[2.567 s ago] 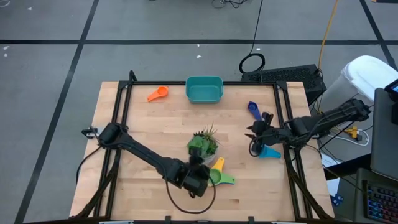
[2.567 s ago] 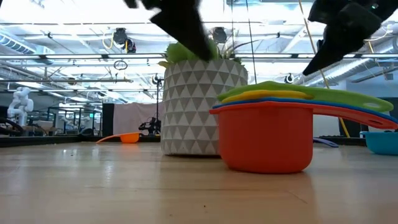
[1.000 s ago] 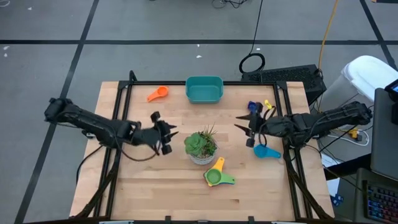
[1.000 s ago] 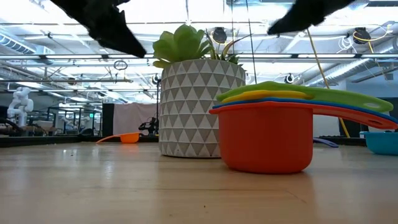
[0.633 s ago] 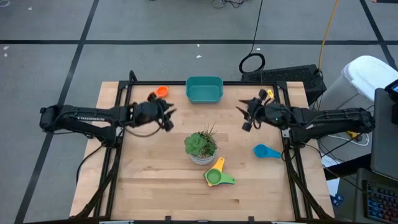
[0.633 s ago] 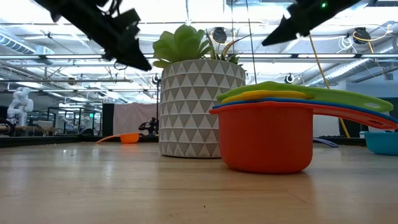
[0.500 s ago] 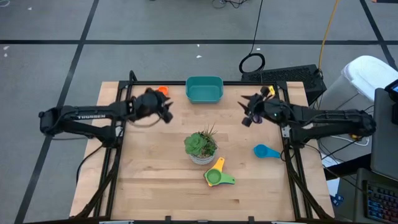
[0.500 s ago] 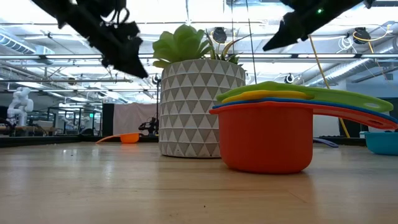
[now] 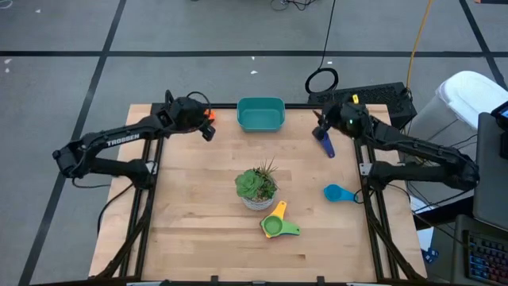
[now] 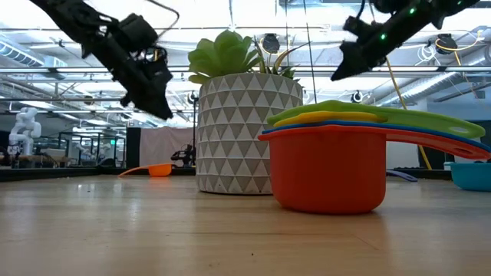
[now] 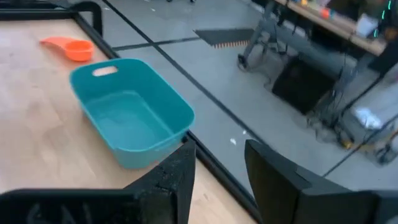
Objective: Nest measuring cups in basket
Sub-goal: Stack the light blue measuring cup on top of the green measuring cup
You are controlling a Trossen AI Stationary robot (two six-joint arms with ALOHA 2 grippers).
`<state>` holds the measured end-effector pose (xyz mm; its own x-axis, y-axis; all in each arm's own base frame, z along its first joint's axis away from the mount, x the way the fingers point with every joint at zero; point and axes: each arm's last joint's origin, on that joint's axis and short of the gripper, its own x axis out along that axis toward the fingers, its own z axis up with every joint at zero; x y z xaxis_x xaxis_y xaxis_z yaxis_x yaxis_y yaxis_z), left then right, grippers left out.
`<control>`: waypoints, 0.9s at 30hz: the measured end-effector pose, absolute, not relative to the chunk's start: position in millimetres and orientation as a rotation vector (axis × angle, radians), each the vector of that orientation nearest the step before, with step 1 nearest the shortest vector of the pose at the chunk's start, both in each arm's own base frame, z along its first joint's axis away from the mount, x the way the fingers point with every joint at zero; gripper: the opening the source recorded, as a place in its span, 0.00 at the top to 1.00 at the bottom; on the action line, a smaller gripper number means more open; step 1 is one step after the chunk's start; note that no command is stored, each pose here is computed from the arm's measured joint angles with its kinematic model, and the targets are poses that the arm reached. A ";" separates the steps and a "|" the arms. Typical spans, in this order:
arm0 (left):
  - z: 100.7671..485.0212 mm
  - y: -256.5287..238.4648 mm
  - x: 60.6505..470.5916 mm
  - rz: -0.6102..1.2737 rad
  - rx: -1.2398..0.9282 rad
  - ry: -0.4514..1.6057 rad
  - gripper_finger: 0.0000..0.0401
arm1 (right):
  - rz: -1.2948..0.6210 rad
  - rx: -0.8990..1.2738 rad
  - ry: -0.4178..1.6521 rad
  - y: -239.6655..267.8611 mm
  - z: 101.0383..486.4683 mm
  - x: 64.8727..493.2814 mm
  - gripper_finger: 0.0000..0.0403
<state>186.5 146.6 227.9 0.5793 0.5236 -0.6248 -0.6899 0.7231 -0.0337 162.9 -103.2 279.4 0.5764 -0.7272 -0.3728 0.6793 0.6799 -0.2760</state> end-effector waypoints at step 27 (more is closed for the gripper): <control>196.6 174.2 185.3 0.721 -0.303 0.919 0.70 | -0.865 0.351 0.870 -161.9 230.8 146.7 0.67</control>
<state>185.3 174.2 196.6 0.3968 0.4352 -0.8082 -0.6817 0.7293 0.0581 146.7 -161.9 230.8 0.3441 -0.5156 -0.7847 0.7818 0.6202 -0.0647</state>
